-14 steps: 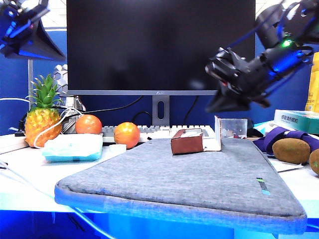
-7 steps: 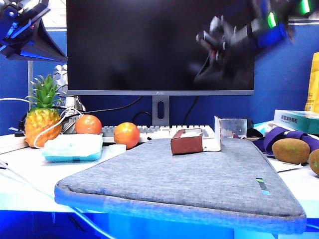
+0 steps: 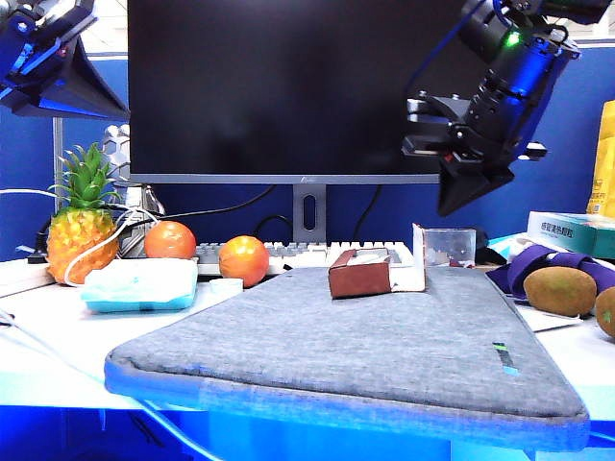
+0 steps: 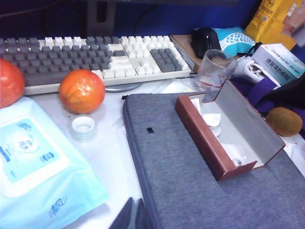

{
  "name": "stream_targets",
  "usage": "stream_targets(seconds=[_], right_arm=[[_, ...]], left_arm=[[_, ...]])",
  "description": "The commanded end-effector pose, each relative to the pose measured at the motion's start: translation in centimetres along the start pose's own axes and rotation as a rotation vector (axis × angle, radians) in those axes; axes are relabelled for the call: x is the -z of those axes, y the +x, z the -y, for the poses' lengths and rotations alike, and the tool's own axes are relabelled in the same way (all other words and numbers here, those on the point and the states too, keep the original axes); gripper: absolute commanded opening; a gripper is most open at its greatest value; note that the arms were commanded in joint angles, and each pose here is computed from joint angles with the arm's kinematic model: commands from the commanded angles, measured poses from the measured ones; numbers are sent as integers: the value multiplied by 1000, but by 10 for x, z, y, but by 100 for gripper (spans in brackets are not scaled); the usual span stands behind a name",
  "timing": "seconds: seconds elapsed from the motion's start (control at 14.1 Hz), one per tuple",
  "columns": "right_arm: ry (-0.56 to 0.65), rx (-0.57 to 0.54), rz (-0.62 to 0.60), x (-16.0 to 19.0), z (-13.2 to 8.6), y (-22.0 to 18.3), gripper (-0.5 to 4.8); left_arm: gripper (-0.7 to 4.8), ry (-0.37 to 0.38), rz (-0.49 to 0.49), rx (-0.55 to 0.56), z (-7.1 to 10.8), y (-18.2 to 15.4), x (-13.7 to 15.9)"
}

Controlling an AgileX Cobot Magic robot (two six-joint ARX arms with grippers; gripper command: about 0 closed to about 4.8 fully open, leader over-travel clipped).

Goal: Close the glasses case.

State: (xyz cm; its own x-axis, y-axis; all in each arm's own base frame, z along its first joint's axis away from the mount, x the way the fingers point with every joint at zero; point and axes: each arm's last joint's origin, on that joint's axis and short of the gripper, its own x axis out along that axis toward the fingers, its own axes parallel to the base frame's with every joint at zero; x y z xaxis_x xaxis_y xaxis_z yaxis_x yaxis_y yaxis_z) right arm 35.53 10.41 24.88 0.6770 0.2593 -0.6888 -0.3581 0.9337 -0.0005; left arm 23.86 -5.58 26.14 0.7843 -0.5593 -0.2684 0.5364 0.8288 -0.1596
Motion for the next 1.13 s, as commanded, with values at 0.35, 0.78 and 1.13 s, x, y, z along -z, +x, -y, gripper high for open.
stream_targets(seconds=[0.35, 0.78, 1.13], right_arm=[[47, -187, -41, 8, -7, 20, -6], [186, -552, 51, -2, -24, 31, -6], [111, -509, 219, -27, -19, 8, -6]], left_arm=[[-6, 13, 12, -15, 0, -1, -3], [-6, 15, 12, -13, 0, -1, -3], [-6, 13, 13, -12, 0, -1, -4]])
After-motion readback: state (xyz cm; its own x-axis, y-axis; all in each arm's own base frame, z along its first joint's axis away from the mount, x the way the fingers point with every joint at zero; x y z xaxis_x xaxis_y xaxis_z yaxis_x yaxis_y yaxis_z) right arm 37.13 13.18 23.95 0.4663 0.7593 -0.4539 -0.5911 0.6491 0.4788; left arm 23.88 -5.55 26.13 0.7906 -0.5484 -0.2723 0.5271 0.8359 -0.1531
